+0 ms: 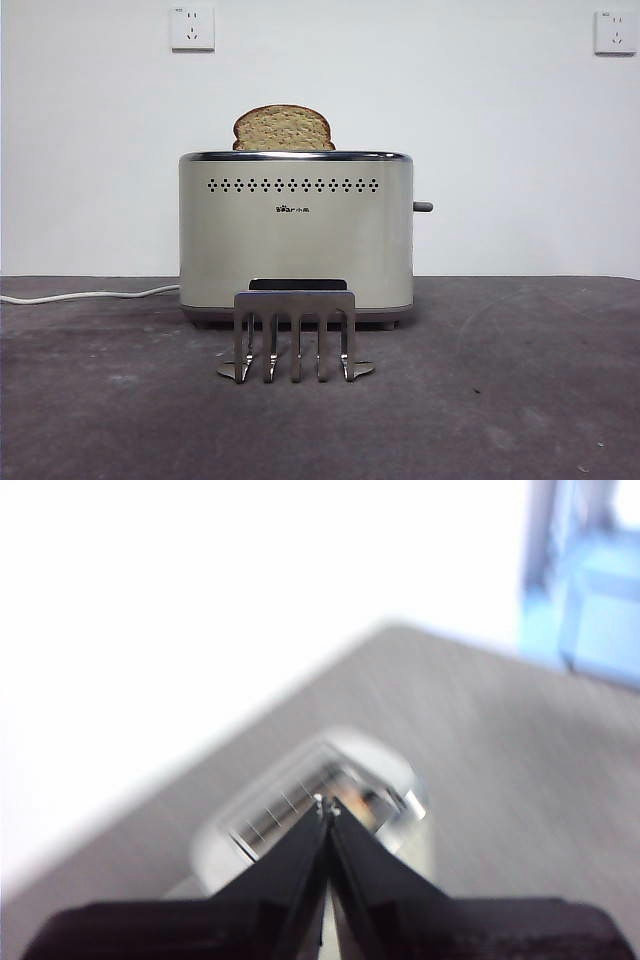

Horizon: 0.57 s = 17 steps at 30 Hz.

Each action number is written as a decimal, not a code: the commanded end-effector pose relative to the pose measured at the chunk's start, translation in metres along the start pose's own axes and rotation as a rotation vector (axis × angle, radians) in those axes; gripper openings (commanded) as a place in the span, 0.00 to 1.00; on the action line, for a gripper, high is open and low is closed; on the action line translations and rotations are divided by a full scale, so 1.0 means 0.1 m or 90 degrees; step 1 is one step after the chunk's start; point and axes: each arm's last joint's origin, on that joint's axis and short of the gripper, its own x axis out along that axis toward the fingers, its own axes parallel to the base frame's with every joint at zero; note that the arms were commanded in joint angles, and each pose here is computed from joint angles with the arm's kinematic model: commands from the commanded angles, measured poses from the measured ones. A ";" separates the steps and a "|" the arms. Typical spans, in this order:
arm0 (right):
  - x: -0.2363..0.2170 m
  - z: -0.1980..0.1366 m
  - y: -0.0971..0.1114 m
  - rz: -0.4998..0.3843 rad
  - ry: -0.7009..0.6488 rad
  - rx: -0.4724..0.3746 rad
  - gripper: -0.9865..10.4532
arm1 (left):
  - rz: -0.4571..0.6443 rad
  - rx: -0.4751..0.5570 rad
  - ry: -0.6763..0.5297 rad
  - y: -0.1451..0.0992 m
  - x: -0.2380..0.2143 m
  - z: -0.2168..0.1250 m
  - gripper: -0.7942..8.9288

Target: Pick up a slice of bread from the rack,put the bread on the toaster,press the button

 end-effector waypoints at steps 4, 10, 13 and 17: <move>0.02 -0.01 -0.01 -0.001 0.002 -0.005 0.09 | 0.123 0.029 -0.108 -0.01 -0.42 -0.21 0.08; 0.02 -0.01 -0.01 -0.001 0.002 -0.005 0.09 | 0.284 0.045 -0.143 -0.14 -0.58 -0.86 0.08; 0.02 -0.01 -0.01 -0.001 0.002 -0.005 0.09 | 0.366 0.039 -0.137 -0.21 -0.57 -1.28 0.08; 0.02 -0.01 -0.01 -0.001 0.002 -0.005 0.09 | 0.383 0.025 -0.123 -0.30 -0.50 -1.80 0.08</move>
